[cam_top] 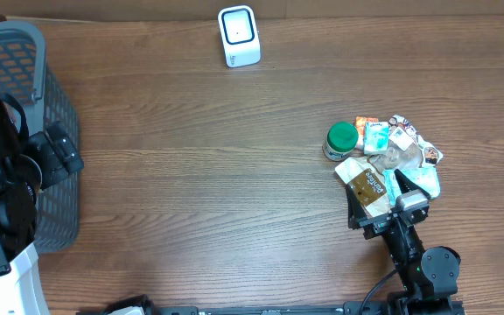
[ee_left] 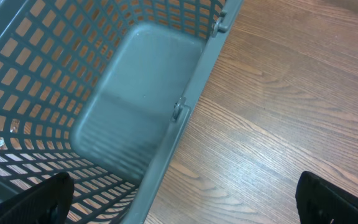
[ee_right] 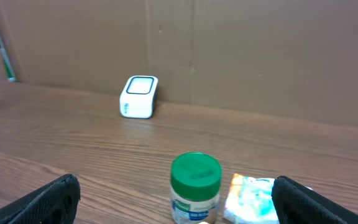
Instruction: Scan the item barcode
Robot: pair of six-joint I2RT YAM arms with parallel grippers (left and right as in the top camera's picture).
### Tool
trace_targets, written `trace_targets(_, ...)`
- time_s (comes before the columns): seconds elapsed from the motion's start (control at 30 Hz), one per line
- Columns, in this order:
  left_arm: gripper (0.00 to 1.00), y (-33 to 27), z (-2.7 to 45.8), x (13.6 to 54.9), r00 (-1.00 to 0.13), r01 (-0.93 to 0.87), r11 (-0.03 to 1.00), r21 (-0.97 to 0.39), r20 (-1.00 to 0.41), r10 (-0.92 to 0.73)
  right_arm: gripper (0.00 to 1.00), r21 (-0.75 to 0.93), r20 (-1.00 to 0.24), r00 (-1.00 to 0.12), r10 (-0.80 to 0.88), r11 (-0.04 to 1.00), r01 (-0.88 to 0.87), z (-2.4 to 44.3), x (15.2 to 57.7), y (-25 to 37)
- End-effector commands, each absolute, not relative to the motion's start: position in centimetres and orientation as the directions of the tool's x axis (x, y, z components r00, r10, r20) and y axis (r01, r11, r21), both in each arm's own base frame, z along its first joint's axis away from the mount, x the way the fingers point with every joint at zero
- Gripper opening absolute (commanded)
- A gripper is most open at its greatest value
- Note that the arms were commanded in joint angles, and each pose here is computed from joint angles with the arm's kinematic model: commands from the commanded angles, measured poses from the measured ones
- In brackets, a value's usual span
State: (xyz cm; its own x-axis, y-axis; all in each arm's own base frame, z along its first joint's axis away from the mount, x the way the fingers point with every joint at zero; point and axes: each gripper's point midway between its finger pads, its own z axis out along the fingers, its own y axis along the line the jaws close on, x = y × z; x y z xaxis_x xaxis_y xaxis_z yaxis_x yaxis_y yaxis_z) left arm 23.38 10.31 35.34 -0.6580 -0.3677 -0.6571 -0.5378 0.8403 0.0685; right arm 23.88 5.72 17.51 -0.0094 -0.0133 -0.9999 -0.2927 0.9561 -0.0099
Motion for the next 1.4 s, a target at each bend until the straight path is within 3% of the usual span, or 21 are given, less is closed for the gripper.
trace_targets(0.0,1.0,10.6,35.9,23.4,-0.633,-0.561,0.826,0.056,-0.672,-0.385,1.0,-0.005,-1.0,-0.008,-0.007,0.97,-0.242,17.3,24.1,4.8)
trace_targets(1.07,1.0,10.6,35.9,23.4,-0.633,-0.561,0.826,0.056,-0.672,-0.384,1.0,-0.006,-1.0,-0.007,-0.008,0.97,-0.242,17.3,24.1,4.8)
trace_targets(1.37,1.0,10.0,35.7,20.9,-0.615,-0.562,0.826,0.047,-0.691,-0.38,1.0,-0.006,-1.0,-0.007,-0.008,0.97,-0.242,17.3,24.1,4.8)
